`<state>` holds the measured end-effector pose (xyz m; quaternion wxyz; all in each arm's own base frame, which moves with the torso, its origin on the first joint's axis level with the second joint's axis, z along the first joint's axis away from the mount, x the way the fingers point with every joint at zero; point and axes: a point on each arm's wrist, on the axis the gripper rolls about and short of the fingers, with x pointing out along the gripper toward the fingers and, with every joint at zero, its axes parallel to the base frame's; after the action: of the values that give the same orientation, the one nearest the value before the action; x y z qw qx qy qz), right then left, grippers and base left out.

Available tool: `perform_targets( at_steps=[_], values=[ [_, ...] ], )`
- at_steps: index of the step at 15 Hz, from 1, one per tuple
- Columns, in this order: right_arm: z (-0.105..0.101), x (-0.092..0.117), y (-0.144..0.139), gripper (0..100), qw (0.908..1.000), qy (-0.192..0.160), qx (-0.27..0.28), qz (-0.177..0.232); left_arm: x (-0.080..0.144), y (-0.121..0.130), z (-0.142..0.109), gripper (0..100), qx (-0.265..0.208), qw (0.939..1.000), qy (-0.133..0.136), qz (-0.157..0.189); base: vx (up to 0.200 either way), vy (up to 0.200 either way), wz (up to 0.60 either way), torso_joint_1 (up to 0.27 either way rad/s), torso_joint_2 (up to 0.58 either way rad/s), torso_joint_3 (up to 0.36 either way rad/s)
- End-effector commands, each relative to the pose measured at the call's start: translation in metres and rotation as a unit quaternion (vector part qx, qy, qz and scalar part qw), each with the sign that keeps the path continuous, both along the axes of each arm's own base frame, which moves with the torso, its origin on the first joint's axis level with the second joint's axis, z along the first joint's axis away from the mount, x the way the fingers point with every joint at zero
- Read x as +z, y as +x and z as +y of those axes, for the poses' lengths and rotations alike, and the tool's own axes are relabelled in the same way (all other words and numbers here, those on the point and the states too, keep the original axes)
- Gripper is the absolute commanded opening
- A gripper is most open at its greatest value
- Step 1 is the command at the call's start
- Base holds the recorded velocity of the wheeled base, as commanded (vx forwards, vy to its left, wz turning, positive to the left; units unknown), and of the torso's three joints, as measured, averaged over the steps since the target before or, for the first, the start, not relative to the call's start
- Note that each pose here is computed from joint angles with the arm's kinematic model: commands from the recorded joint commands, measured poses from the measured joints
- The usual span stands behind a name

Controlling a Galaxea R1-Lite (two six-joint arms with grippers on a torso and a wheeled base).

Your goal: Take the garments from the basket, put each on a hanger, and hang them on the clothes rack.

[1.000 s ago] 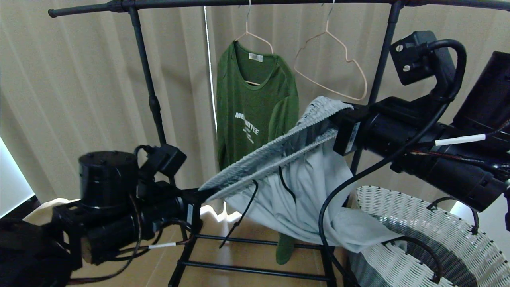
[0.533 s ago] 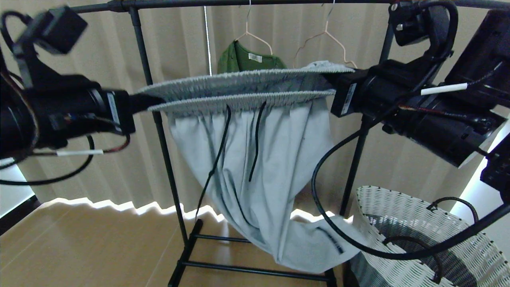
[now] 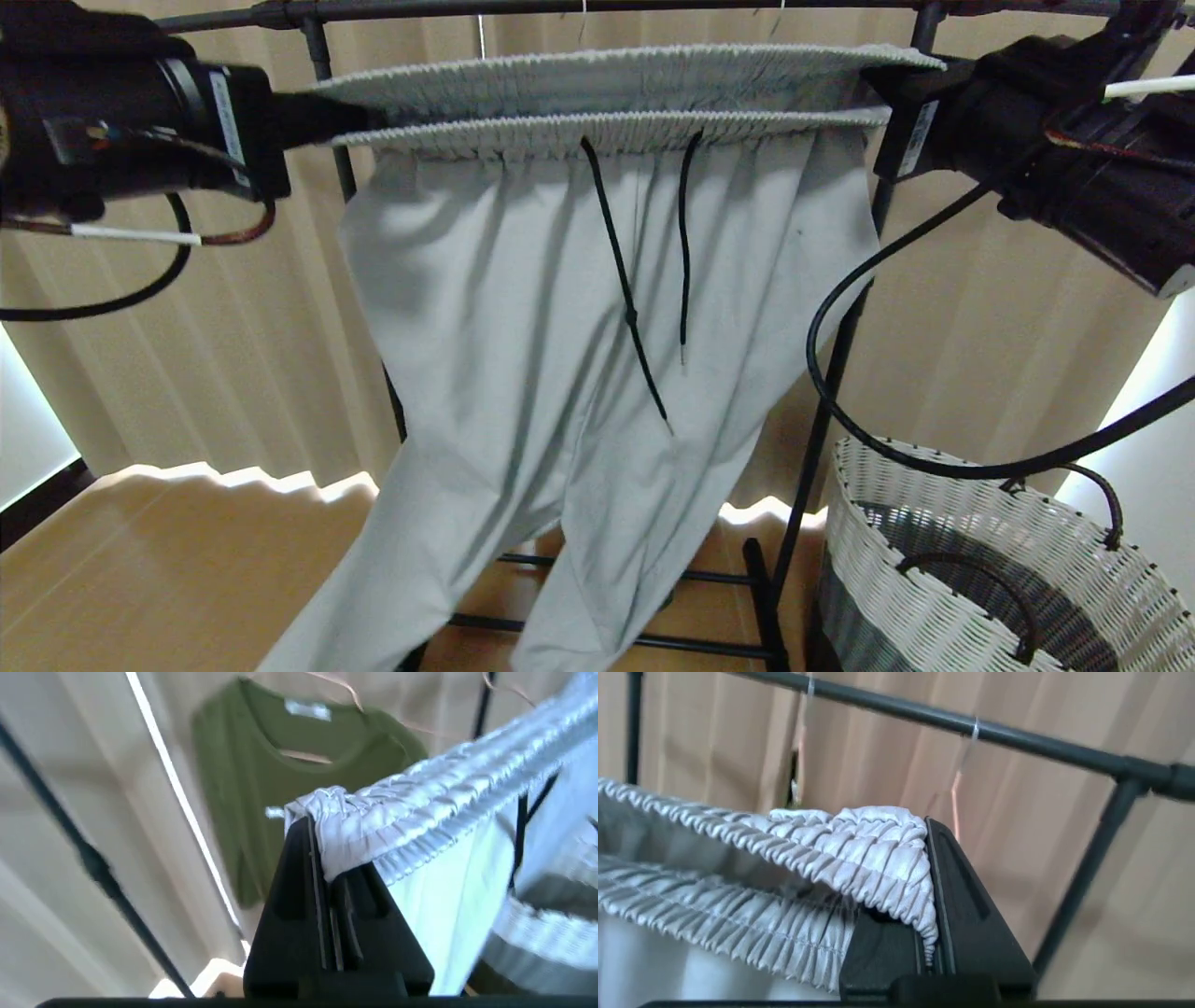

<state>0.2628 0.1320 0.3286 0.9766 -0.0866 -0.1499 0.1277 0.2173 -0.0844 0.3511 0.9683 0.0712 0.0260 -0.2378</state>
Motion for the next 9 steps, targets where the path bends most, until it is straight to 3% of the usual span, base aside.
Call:
perform_targets(
  at_steps=[1,3,7,9],
  values=[
    [-0.011,-0.014,-0.014,0,0.9997,-0.013,-0.008,0.021,-0.031,-0.007,-0.01,0,-0.024,0.9987,0.02,0.041,0.0,0.0,0.0,0.0,0.0,0.0],
    [-0.02,-0.018,-0.014,0,0.9992,-0.016,-0.023,0.027,-0.031,-0.011,-0.014,0,-0.036,0.9983,0.02,0.041,0.0,0.0,0.0,0.0,0.0,0.0],
    [-0.047,-0.01,-0.008,0,0.9972,-0.01,-0.072,0.016,0.002,-0.003,-0.021,0,-0.031,0.999,0.002,-0.032,0.0,0.0,0.0,0.0,0.0,0.0],
    [-0.049,-0.021,-0.012,0,0.9967,-0.017,-0.072,0.034,-0.014,-0.002,-0.027,0,-0.043,0.9989,0.015,-0.006,0.0,0.0,0.0,0.0,0.0,0.0]
  ],
)
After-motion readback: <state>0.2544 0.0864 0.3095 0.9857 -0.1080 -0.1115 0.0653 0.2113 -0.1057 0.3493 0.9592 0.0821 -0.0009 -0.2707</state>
